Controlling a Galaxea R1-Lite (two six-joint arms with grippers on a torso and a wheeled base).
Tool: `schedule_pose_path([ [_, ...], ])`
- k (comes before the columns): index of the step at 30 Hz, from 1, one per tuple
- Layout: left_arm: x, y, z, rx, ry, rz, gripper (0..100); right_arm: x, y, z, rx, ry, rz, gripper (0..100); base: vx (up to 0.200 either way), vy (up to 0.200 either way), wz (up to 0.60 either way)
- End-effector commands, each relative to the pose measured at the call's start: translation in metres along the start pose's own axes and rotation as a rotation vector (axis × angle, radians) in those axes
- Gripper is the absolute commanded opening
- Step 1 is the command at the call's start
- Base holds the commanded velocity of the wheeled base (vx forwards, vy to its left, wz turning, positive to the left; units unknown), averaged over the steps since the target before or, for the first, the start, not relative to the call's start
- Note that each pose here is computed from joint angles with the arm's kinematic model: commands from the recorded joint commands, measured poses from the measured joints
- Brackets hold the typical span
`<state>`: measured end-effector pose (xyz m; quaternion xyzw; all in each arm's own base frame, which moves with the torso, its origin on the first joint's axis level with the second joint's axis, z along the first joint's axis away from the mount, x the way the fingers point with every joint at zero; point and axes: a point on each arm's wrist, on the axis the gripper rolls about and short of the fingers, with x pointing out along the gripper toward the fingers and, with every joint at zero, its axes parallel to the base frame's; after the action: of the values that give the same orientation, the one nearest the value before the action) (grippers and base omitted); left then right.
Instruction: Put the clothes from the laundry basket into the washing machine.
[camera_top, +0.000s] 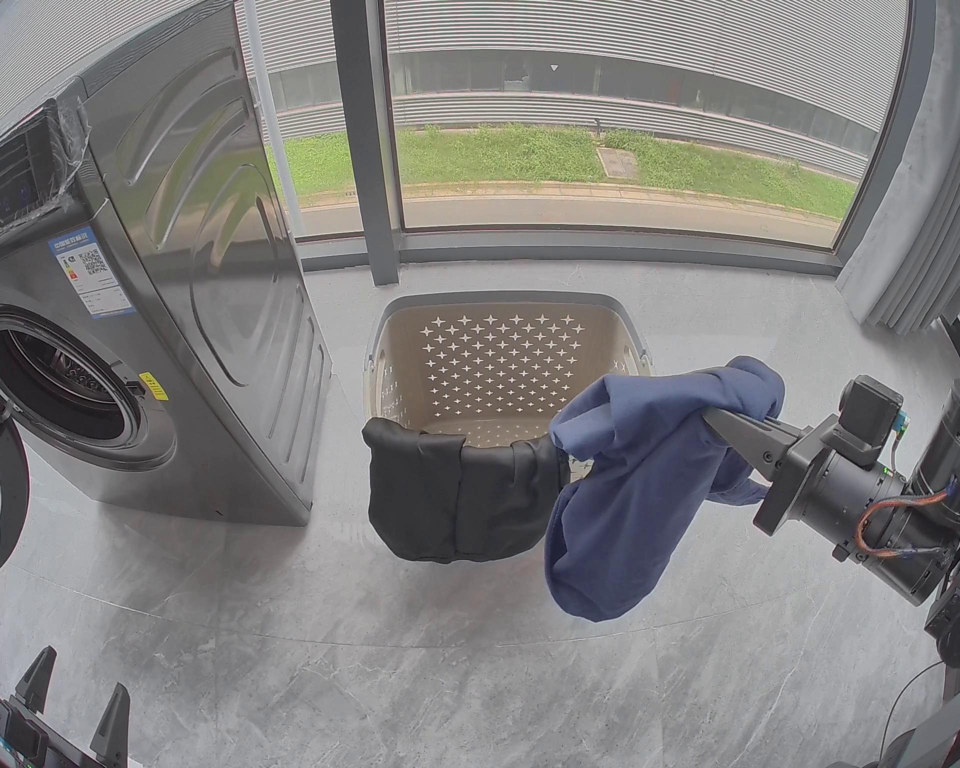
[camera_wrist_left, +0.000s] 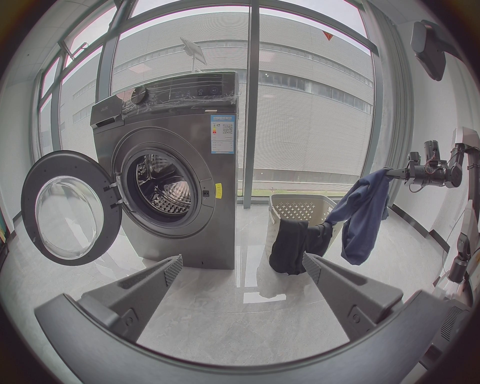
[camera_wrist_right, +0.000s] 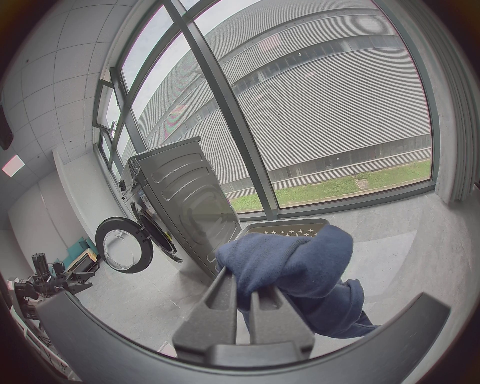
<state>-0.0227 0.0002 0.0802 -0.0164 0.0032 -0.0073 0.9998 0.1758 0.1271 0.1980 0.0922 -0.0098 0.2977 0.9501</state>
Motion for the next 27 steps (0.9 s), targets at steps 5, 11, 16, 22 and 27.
schedule_pose_path([
  [5, 0.0011, 0.0001, -0.0039, 0.001, 0.014, 0.0, 100, 0.0003, 0.0004, -0.0001, 0.0, 0.001, 0.006, 0, 0.0, 0.2, 0.0],
  [11, 0.0011, 0.0001, -0.0041, -0.001, 0.015, 0.001, 100, -0.0007, 0.0023, 0.0004, 0.003, -0.001, 0.021, 0, 0.0, 0.2, 0.0],
  [16, 0.0011, 0.0001, -0.0041, -0.001, 0.015, 0.001, 100, -0.0003, 0.0059, -0.0001, 0.004, -0.003, 0.04, 0, 0.0, 0.2, 0.0],
  [22, 0.0011, 0.0001, -0.0041, -0.001, 0.015, 0.003, 100, 0.0007, 0.0091, 0.002, 0.008, -0.03, 0.06, 0, 0.0, 0.2, 0.0],
  [27, 0.0011, 0.0001, -0.0041, -0.003, 0.015, 0.003, 100, 0.0003, 0.0102, 0.0026, 0.01, -0.035, 0.065, 0, 0.0, 0.2, 0.0],
])
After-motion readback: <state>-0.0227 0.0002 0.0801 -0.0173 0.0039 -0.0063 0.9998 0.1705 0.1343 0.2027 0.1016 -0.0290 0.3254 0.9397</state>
